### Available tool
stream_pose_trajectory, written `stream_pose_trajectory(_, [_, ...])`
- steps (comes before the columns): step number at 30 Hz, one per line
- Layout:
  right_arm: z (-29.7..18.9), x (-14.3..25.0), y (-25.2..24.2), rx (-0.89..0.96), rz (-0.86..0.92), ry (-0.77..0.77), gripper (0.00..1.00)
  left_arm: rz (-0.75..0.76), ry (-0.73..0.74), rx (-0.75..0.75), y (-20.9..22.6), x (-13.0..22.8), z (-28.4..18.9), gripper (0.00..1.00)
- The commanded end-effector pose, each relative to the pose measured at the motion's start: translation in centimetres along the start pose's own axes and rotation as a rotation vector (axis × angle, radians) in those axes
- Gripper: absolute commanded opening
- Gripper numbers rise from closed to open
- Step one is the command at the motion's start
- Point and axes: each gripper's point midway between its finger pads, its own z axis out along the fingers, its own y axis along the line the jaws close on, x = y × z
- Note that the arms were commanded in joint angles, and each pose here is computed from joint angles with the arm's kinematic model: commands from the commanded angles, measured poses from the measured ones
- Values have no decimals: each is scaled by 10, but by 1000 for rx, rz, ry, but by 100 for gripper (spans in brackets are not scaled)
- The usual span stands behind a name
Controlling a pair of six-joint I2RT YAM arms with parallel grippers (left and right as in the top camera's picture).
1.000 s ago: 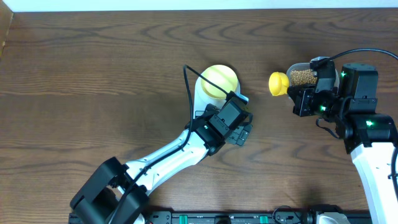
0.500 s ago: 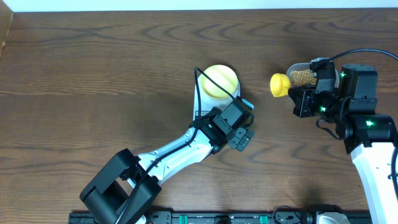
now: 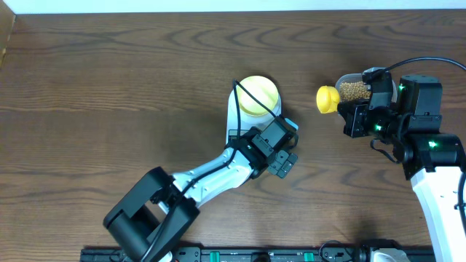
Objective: Scoop item into bowl and weigh 50g on scale
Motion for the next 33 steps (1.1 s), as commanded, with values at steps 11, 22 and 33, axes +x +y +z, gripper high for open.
stream_pose_trajectory(11, [-5,-4,0,4,-16,-17,1,57,8,0,0,3,5,97])
stream_pose_trajectory(22, [-5,-4,0,4,-15,-16,1,59,11,-23,4,5,19,98])
stream_pose_trajectory(33, [-5,-4,0,4,-16,-16,1,60,35,-54,10,11,18,98])
